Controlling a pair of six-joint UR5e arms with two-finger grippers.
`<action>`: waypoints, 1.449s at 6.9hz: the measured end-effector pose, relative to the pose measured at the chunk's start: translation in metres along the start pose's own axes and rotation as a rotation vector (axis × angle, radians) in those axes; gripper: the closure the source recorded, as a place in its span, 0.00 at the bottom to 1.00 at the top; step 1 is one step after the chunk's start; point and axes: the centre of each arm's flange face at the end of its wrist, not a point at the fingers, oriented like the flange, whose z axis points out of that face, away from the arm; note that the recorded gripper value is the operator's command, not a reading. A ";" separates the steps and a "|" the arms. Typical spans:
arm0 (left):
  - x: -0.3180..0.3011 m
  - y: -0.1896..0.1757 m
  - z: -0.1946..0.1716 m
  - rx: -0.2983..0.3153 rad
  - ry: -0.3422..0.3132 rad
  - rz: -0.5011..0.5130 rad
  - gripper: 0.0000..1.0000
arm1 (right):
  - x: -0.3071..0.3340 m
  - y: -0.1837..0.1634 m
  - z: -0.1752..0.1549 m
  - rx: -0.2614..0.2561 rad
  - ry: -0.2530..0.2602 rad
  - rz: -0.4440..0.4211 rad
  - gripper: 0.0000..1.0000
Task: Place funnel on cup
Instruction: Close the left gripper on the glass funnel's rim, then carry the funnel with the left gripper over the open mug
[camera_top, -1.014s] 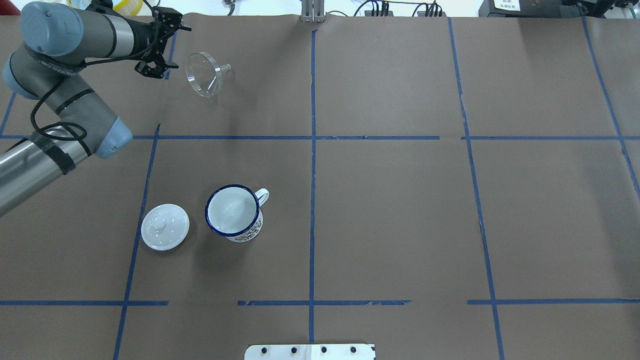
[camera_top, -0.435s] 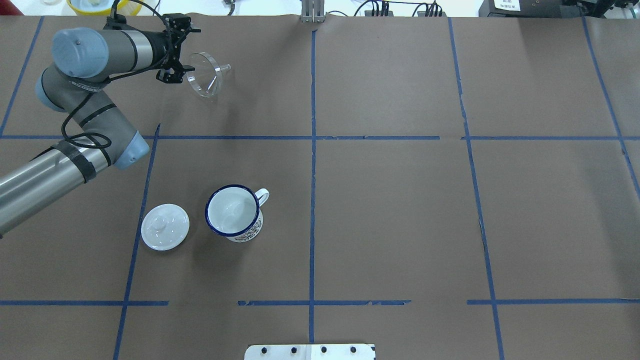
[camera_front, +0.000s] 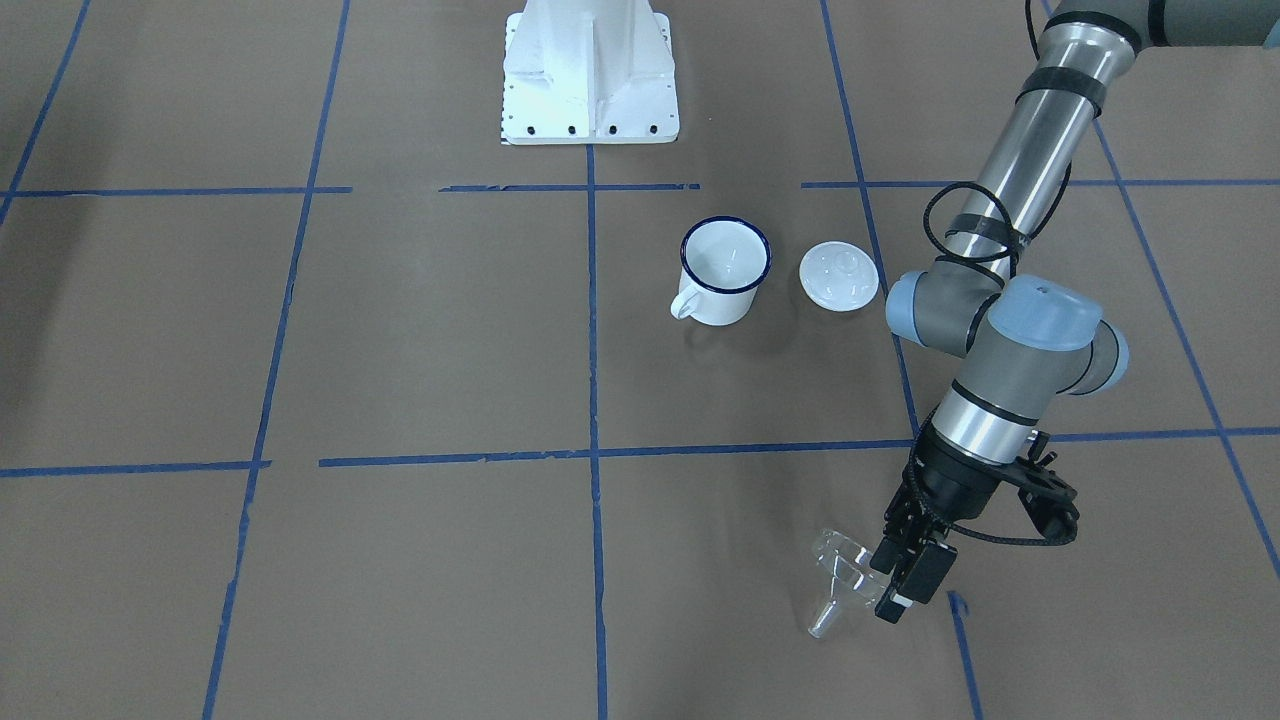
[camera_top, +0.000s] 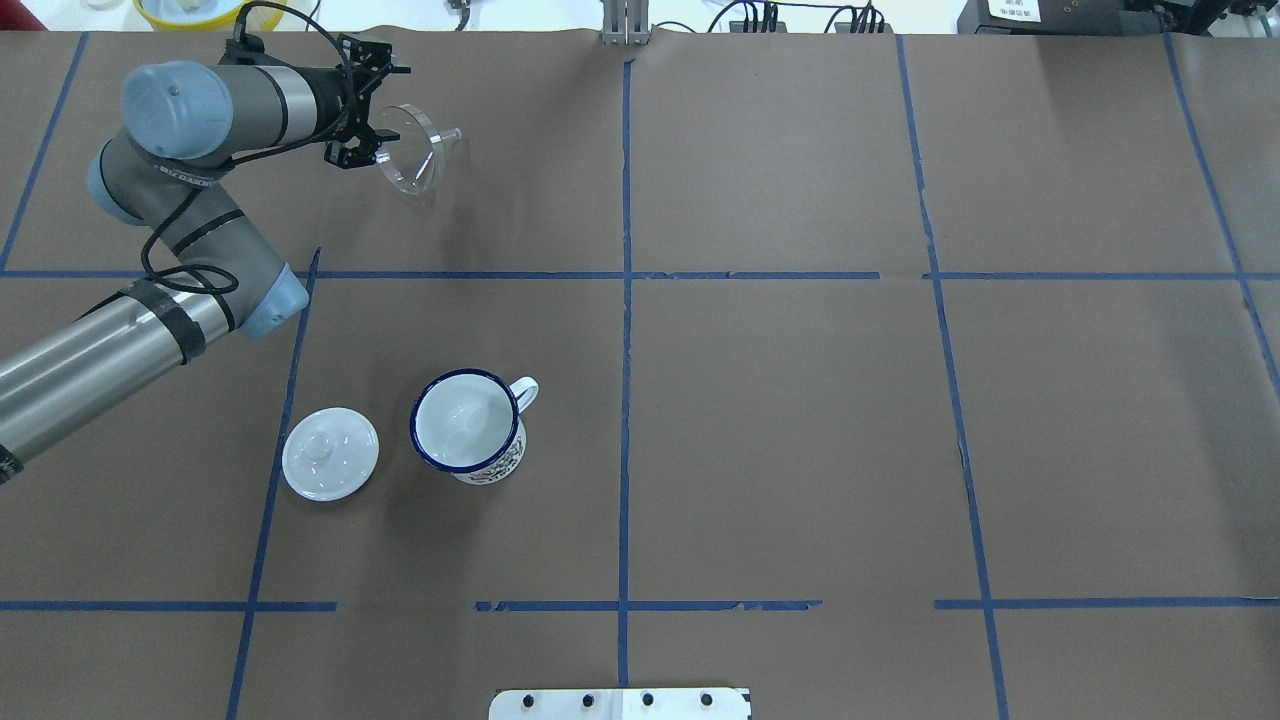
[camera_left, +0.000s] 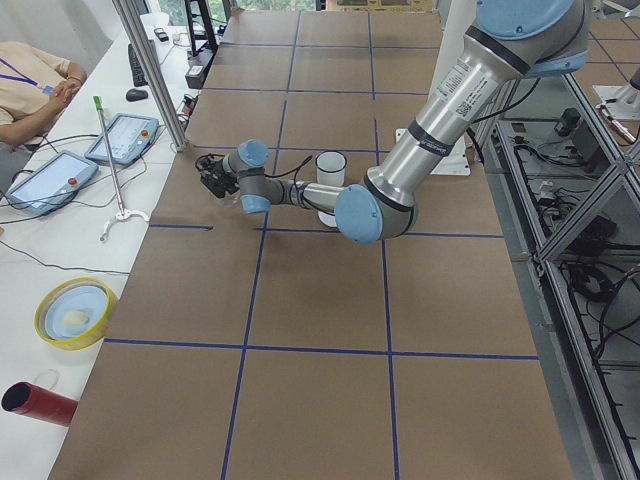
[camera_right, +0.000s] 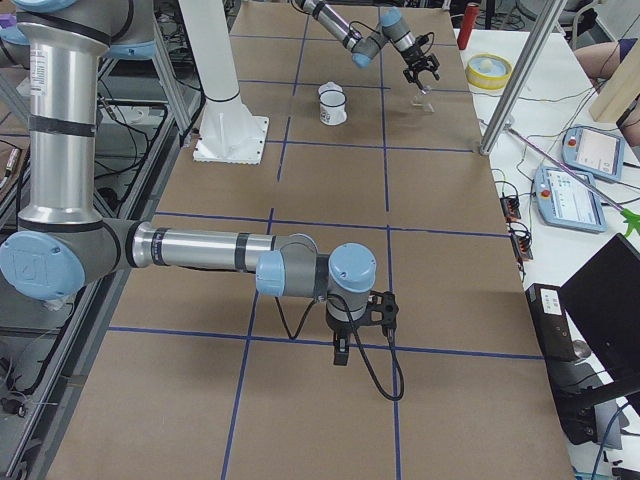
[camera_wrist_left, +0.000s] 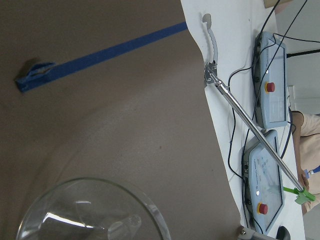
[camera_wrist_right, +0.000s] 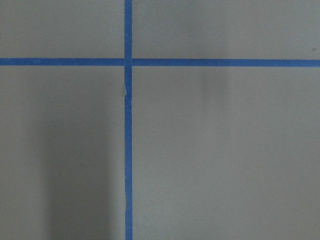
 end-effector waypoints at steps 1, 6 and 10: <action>-0.001 0.000 0.003 0.003 0.003 0.001 0.66 | 0.000 0.000 0.000 0.000 0.000 0.000 0.00; 0.025 0.022 -0.012 -0.026 0.063 0.017 1.00 | 0.000 0.000 0.000 0.000 0.000 0.000 0.00; 0.097 0.115 -0.143 -0.006 -0.056 0.016 1.00 | 0.000 0.000 0.000 0.000 0.000 0.000 0.00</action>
